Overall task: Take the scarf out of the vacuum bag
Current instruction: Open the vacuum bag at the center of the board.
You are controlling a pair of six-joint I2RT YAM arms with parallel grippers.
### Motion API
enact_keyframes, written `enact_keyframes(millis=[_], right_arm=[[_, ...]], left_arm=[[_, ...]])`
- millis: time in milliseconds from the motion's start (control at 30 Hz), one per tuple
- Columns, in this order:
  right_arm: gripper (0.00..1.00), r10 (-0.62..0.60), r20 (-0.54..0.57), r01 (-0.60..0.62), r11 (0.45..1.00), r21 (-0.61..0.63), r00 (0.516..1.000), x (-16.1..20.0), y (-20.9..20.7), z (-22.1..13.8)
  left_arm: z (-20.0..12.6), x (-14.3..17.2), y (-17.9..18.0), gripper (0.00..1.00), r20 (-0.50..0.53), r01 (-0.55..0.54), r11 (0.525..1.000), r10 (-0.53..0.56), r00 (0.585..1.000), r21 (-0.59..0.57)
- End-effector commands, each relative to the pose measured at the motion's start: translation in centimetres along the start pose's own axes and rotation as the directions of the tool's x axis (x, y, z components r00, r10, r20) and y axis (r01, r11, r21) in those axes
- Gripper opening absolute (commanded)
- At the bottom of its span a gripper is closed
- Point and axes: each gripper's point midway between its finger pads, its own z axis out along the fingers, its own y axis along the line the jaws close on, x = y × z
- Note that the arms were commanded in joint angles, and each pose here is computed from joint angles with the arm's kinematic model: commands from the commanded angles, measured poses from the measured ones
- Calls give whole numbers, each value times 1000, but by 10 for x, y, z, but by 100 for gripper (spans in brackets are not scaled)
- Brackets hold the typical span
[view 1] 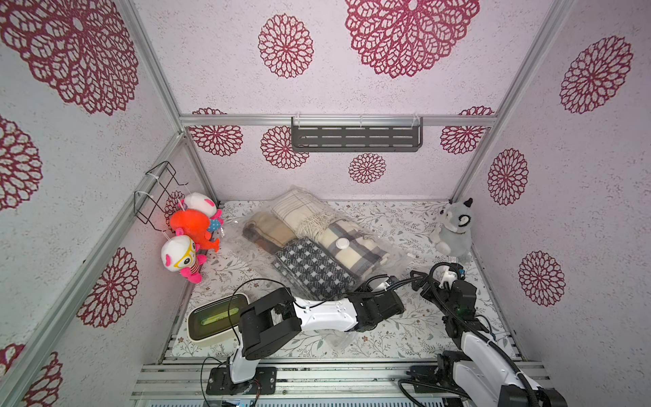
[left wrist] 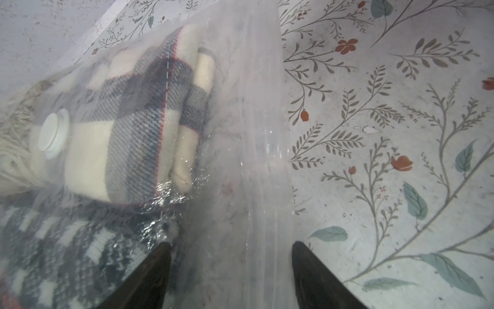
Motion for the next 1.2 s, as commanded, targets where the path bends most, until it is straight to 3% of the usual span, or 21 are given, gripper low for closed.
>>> enact_keyframes(millis=[0, 133, 267, 433, 633, 733, 800, 967, 1167], right_arm=[[98, -1, 31, 2, 1000, -27, 1000, -9, 6, 0], [98, -5, 35, 6, 1000, -29, 999, -10, 7, 0], [98, -3, 36, 4, 1000, -24, 999, -10, 6, 0], [98, -3, 37, 4, 1000, -29, 999, -10, 7, -1], [98, -3, 33, 5, 999, -40, 999, -8, 8, -2], [97, -7, 16, 8, 997, -70, 1000, -5, 13, -1], [94, -9, 2, 9, 995, -98, 1000, -3, 18, -2], [90, -16, -36, 10, 988, -156, 999, 12, 33, -2], [86, -112, -86, 80, 946, -313, 990, 45, 97, -4]], left_arm=[[11, 13, -4, 73, -44, -34, 999, 33, 999, -22], [15, 20, -8, 74, -58, -37, 999, 36, 998, -17], [17, 21, -2, 63, -53, -44, 997, 41, 998, -57], [22, 24, -8, 57, -63, -47, 998, 44, 997, -45], [15, 14, 7, 0, -27, -33, 994, 30, 999, -100], [2, 2, 24, 0, 12, 3, 991, -1, 1000, -134], [-21, -19, 39, 0, 75, 62, 990, -53, 996, -125], [-49, -39, 60, 0, 153, 154, 983, -138, 979, -96], [-57, -49, 69, 0, 184, 201, 976, -184, 966, -78]])
